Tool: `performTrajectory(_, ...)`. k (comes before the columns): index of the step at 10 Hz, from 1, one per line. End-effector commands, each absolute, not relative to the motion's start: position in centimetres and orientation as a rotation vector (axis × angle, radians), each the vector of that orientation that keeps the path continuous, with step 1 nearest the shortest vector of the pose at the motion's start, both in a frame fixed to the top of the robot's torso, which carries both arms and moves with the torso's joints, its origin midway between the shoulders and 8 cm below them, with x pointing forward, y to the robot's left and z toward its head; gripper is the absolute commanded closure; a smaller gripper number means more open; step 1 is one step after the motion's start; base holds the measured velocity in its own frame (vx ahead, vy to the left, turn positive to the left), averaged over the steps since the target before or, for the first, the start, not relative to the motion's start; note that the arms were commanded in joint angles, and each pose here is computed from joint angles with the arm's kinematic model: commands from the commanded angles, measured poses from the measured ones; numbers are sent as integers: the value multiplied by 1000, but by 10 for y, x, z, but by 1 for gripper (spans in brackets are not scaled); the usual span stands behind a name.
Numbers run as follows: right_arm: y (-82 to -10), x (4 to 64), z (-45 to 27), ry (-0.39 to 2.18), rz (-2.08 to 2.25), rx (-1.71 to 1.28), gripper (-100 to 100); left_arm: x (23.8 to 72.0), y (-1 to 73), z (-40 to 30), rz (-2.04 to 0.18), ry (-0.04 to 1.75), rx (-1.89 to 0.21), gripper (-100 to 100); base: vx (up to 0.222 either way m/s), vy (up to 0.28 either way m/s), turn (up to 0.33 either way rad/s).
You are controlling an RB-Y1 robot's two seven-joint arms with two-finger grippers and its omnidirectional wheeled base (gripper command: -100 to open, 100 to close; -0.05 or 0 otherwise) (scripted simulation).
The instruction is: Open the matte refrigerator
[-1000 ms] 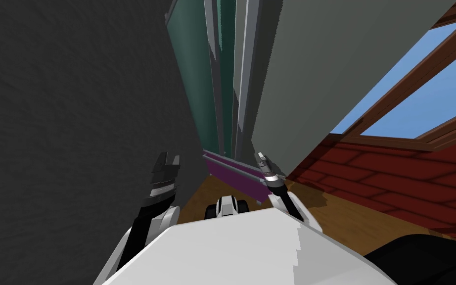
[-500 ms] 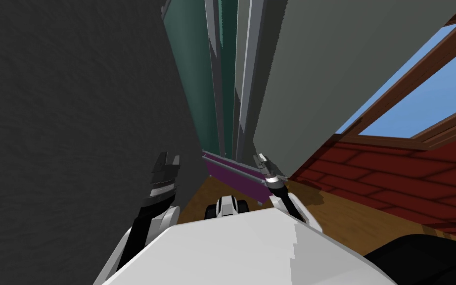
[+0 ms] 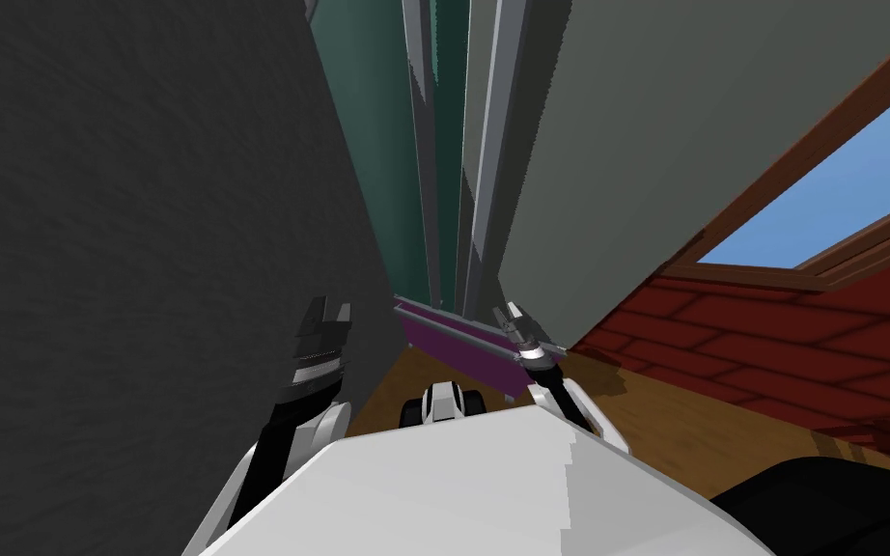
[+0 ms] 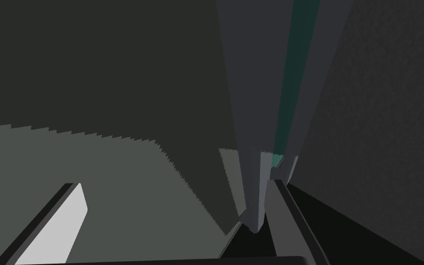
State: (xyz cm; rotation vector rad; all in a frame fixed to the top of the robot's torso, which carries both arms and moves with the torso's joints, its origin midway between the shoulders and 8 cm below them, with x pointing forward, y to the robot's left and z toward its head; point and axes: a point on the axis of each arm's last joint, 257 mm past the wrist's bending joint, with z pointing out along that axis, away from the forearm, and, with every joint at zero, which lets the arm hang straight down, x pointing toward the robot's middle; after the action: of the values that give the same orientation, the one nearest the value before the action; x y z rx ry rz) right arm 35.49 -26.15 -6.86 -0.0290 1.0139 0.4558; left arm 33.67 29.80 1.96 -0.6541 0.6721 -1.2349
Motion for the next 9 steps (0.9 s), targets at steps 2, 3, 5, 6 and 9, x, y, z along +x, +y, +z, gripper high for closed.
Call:
performTrajectory(2, -267, 353, -88, 1029, 345, -105, -100, 337, 298, 20, -1235, 672, -654, 0, 47, 40, -53)
performTrajectory(3, -267, 353, -88, 1027, 319, -119, -100, 337, 298, 20, -1235, 672, -654, 0, 51, 50, -37)
performTrajectory(5, -270, 352, -97, 1033, 266, -155, -100, 337, 298, 20, -1235, 672, -654, 0, 25, 26, -28)
performTrajectory(6, -270, 352, -97, 1030, 242, -169, -100, 337, 298, 20, -1235, 672, -654, 0, 37, 30, -43)
performTrajectory(9, -273, 351, -107, 1033, 170, -216, -100, 337, 298, 20, -1235, 672, -654, 0, 44, 40, -32)
